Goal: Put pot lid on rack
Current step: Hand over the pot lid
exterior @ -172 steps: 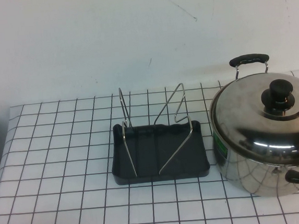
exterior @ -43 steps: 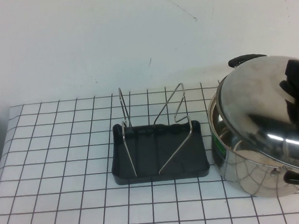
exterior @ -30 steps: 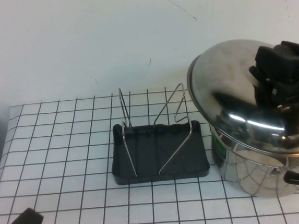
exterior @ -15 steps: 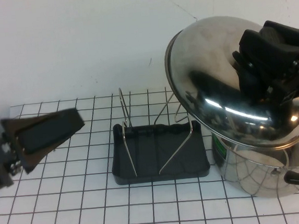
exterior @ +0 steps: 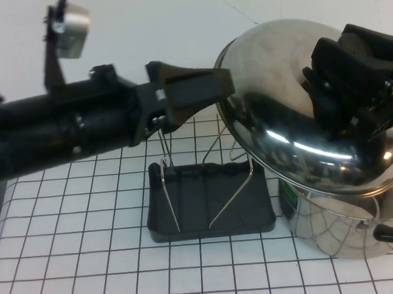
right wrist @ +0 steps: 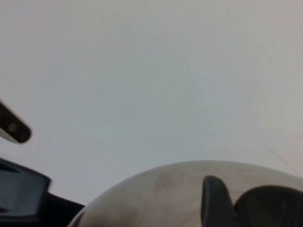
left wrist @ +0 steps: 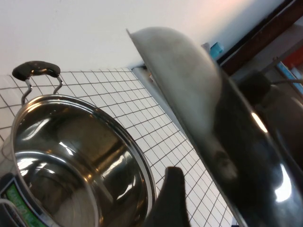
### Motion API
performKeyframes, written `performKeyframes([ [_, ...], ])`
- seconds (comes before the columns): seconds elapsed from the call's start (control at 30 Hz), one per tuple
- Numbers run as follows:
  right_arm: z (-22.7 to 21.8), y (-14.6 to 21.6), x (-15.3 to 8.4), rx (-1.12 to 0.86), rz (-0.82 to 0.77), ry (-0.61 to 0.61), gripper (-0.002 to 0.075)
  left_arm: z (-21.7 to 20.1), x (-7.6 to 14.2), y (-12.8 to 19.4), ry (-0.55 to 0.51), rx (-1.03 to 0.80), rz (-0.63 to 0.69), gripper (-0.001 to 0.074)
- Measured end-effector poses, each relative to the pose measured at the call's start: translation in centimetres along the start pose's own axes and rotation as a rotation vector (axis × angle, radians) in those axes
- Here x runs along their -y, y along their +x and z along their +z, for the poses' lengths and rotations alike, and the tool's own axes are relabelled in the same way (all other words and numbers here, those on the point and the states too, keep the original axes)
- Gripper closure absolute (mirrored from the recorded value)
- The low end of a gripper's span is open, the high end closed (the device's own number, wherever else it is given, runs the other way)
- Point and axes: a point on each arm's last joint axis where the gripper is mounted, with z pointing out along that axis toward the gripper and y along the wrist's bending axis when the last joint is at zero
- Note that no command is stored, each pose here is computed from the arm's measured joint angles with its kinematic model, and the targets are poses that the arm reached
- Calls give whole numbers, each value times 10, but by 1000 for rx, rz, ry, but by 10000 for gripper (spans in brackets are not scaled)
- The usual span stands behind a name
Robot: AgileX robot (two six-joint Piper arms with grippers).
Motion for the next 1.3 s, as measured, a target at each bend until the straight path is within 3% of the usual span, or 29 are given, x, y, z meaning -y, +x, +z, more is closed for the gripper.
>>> performKeyframes([
  [0.2, 0, -3, -2, 33, -1, -16, 389, 18, -10, -8, -4, -9, -19, 150],
  [0.67, 0, -2, -5, 26, -39, -57, 389, 47, 0, -13, 26, -29, 9, 166],
  [0.73, 0, -2, -5, 25, -40, -59, 389, 49, -1, -12, 29, -33, -3, 214],
  [0.87, 0, 0, -6, 8, -56, -68, 389, 49, 2, -13, 58, -32, -59, 419],
  [0.93, 0, 0, -7, 6, -56, -72, 389, 49, 3, -13, 75, -36, -71, 472],
  [1.17, 0, 1, -7, -5, -54, -79, 379, 49, 4, -12, 84, -41, -73, 504],
  [1.3, 0, 1, -7, -6, -56, -80, 205, 49, 4, -12, 64, -53, -30, 640],
])
